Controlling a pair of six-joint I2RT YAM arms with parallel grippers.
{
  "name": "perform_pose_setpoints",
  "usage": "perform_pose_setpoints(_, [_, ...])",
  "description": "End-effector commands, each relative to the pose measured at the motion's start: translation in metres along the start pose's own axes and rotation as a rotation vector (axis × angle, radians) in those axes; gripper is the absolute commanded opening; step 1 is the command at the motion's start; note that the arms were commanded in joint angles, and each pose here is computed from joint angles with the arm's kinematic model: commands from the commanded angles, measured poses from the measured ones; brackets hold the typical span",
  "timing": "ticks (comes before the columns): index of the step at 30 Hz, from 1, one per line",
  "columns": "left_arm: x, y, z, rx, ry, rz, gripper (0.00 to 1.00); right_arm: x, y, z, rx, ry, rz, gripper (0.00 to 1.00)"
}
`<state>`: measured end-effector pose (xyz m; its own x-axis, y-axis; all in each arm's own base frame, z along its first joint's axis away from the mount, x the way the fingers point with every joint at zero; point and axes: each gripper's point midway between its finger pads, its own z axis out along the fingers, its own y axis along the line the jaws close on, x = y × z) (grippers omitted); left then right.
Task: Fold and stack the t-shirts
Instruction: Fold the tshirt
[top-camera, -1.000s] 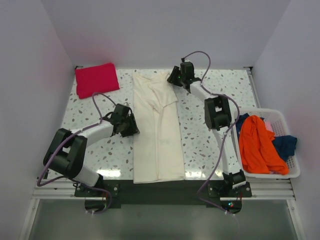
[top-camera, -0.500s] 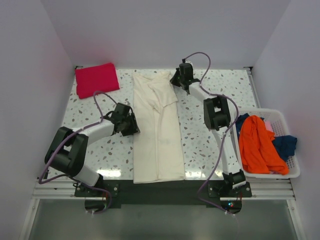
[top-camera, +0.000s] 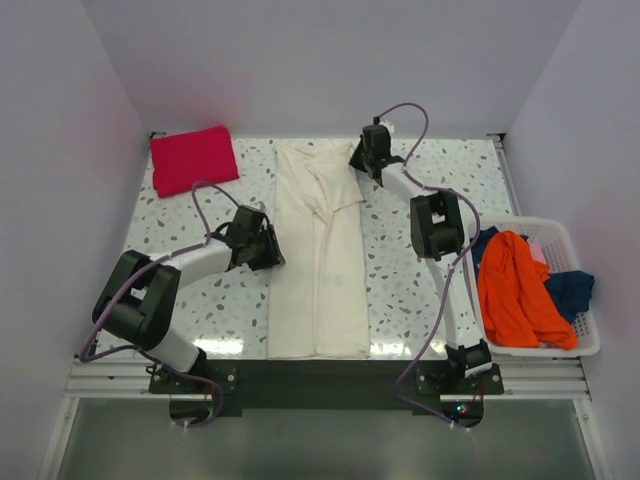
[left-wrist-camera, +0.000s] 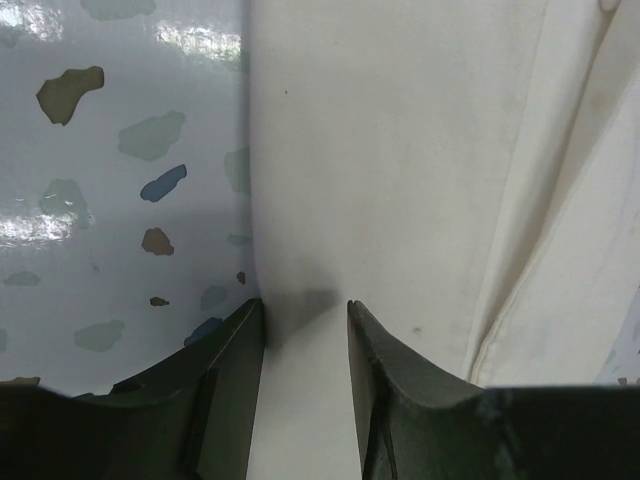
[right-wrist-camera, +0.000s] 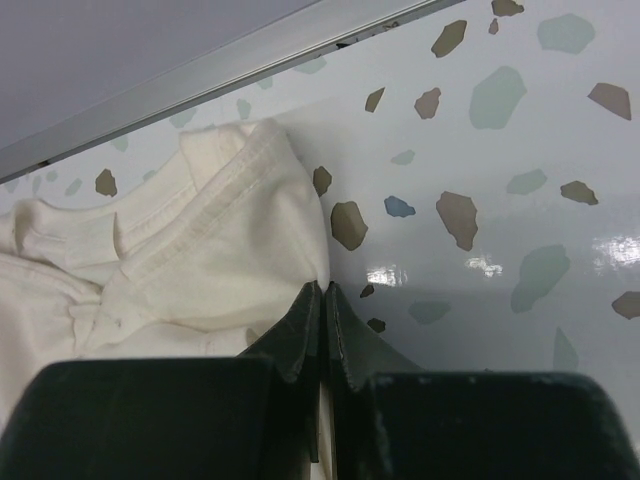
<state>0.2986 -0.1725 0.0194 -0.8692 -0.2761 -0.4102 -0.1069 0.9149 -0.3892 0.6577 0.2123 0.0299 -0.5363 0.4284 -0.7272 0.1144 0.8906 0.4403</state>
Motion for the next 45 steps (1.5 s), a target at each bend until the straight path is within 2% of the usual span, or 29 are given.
perform_pose_setpoints(1, [0.025, 0.01, 0.009, -0.028, 0.068, 0.012, 0.43, 0.003, -0.048, -0.006, 0.166, 0.038, -0.014, 0.0])
perform_pose_setpoints(11, [0.044, 0.015, 0.013, -0.057, 0.091, 0.018, 0.4, 0.001, -0.059, -0.008, 0.208, 0.029, 0.001, 0.0])
perform_pose_setpoints(14, [0.045, 0.016, 0.012, -0.062, 0.088, 0.016, 0.39, -0.005, -0.052, -0.013, 0.17, 0.043, 0.014, 0.15])
perform_pose_setpoints(15, [0.045, 0.017, 0.012, -0.065, 0.087, 0.018, 0.39, -0.008, -0.048, -0.016, 0.161, 0.038, 0.015, 0.21])
perform_pose_setpoints(16, [0.045, 0.017, 0.012, -0.064, 0.088, 0.018, 0.39, -0.012, -0.045, -0.019, 0.154, 0.033, 0.012, 0.34])
perform_pose_setpoints(17, [0.045, 0.016, 0.012, -0.062, 0.088, 0.019, 0.39, -0.024, -0.039, -0.028, 0.136, 0.005, 0.015, 0.4])
perform_pose_setpoints(20, [0.042, 0.014, 0.011, -0.06, 0.082, 0.026, 0.39, -0.037, -0.031, -0.04, 0.11, -0.028, 0.008, 0.57])
perform_pose_setpoints(21, [0.041, 0.014, 0.01, -0.06, 0.08, 0.029, 0.39, -0.051, -0.022, -0.049, 0.085, -0.054, 0.006, 0.58])
perform_pose_setpoints(26, [0.041, 0.014, 0.009, -0.057, 0.082, 0.035, 0.39, -0.066, 0.019, -0.071, -0.002, -0.082, -0.086, 0.62])
perform_pose_setpoints(33, [0.039, 0.01, 0.009, -0.046, 0.083, 0.044, 0.39, -0.018, 0.081, -0.084, 0.021, -0.06, -0.3, 0.62])
perform_pose_setpoints(34, [0.039, 0.01, 0.009, -0.046, 0.083, 0.044, 0.39, -0.006, 0.081, -0.079, 0.031, -0.046, -0.313, 0.55])
perform_pose_setpoints(36, [0.04, 0.011, 0.009, -0.049, 0.086, 0.045, 0.39, 0.005, 0.095, -0.08, 0.011, -0.035, -0.32, 0.5])
perform_pose_setpoints(38, [0.041, 0.012, 0.01, -0.047, 0.087, 0.047, 0.39, 0.02, 0.106, -0.078, -0.013, -0.024, -0.331, 0.41])
perform_pose_setpoints(45, [0.043, 0.013, 0.011, -0.049, 0.094, 0.049, 0.39, 0.044, 0.126, -0.076, -0.045, -0.007, -0.37, 0.41])
